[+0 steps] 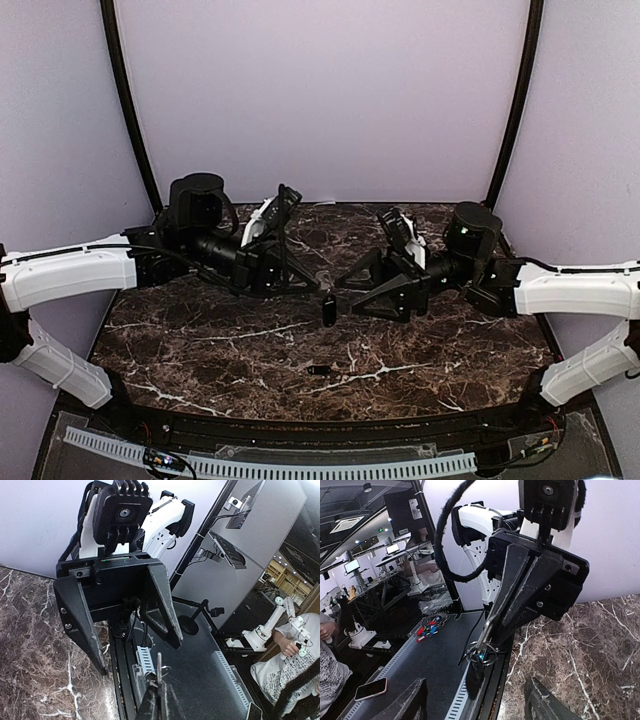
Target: Remove the keys from the keyring
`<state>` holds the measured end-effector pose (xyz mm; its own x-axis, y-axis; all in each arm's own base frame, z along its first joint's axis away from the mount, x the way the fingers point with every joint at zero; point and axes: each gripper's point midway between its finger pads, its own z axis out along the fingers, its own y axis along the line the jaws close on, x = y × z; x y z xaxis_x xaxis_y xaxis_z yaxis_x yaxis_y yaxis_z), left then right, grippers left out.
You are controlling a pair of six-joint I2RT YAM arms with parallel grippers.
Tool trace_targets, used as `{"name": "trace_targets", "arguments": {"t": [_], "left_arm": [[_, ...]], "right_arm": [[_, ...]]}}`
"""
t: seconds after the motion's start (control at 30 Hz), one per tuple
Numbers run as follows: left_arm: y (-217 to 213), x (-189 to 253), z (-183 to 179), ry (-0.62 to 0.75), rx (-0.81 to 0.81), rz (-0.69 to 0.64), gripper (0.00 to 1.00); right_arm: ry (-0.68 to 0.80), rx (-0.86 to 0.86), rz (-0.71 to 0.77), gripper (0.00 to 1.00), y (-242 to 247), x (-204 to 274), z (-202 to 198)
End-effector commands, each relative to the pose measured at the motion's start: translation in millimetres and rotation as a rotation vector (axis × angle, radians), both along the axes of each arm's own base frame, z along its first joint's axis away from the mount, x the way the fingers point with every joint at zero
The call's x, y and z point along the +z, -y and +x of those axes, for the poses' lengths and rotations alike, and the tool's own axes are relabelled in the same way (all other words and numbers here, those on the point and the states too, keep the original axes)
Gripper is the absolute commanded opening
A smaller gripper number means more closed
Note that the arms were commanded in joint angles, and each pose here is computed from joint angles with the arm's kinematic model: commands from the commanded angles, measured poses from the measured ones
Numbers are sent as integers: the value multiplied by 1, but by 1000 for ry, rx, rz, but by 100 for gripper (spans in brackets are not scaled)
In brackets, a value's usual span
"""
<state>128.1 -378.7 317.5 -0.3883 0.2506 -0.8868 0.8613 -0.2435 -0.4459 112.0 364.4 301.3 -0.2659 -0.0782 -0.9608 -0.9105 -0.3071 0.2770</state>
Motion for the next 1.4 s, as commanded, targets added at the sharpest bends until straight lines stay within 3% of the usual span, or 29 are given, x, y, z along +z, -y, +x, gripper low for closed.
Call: {"name": "trace_targets", "arguments": {"t": [0.0, 0.23, 0.57, 0.87, 1.37], "left_arm": [[-2, 20, -8, 16, -69, -52, 0], [0, 23, -10, 12, -92, -58, 0], [1, 22, -8, 13, -91, -55, 0], [1, 21, -7, 17, -81, -52, 0], [-5, 25, 0, 96, 20, -77, 0]], "right_arm": [[63, 43, 71, 64, -1, 23, -1], [68, 90, 78, 57, -9, 27, 0], [50, 180, 70, 39, -19, 28, -12], [39, 201, 64, 1, -21, 26, -17], [-13, 118, 77, 0, -13, 22, -11]]}}
